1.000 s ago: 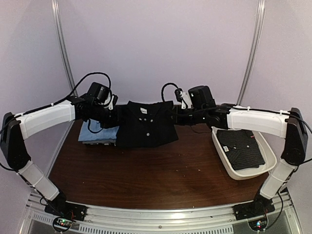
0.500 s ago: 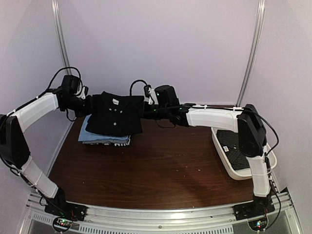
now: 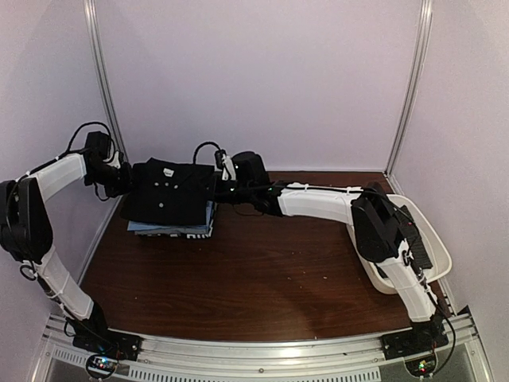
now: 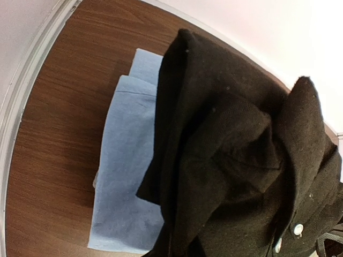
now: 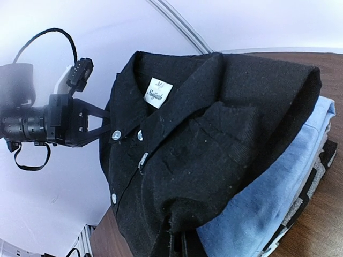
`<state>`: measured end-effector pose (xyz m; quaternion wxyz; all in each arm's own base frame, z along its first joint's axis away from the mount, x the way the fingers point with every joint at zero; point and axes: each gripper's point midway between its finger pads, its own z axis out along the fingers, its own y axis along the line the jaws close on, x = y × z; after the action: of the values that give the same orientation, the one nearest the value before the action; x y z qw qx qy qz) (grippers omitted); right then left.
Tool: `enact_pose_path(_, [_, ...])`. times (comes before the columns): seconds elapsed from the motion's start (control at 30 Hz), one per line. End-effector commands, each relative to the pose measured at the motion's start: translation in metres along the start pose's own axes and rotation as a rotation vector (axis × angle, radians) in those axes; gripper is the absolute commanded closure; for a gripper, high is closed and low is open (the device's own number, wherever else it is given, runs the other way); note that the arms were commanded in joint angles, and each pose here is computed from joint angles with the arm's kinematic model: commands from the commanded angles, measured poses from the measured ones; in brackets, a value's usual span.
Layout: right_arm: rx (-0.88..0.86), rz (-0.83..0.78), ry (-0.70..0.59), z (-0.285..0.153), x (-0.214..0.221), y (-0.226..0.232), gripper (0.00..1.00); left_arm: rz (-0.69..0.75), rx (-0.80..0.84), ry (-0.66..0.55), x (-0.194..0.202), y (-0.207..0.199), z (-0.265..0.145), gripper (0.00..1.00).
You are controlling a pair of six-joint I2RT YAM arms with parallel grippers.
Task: Fold and stack the long sleeve shirts
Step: Place the square-folded shirt on the square-folded shirt.
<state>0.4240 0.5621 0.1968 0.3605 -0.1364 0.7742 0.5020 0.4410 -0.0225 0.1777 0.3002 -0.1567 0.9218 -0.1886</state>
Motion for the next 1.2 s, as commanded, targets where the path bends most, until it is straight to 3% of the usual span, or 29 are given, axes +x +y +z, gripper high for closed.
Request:
enact_pose_path(0.0, [-0.063,0.010,-0.002,0.008,-0.003,0.008,1.00,0.008,0.000,-0.051,-0.017,0.012,0.004,1.00])
enact_pose_path(0.27, [-0.034,0.062,0.034,0.015,0.003,-0.044,1.00,0.000,-0.039,-0.041,-0.016,0.031,0.037,1.00])
enact_pose_path(0.33, [-0.031,0.081,0.044,0.015,0.003,-0.056,0.94,-0.004,-0.078,-0.037,-0.016,0.041,0.045,0.98])
enact_pose_path(0.6, [-0.037,0.045,0.119,0.000,0.001,-0.065,0.61,-0.013,-0.260,-0.046,-0.024,0.075,0.057,0.52])
enact_pose_path(0.7, [-0.036,0.018,0.142,-0.013,-0.004,-0.058,0.53,-0.016,-0.296,-0.047,-0.029,0.079,0.053,0.45])
enact_pose_path(0.9, [0.034,-0.083,0.144,-0.048,-0.017,-0.045,0.32,0.023,-0.232,-0.117,-0.049,0.046,0.028,0.37])
enact_pose_path(1.0, [0.066,-0.130,0.115,-0.069,-0.029,-0.035,0.02,0.073,-0.175,-0.144,-0.052,0.015,0.015,0.35])
enact_pose_path(1.17, [0.115,-0.190,0.056,-0.107,-0.048,-0.020,0.00,0.148,-0.080,-0.180,-0.044,-0.043,-0.007,0.30])
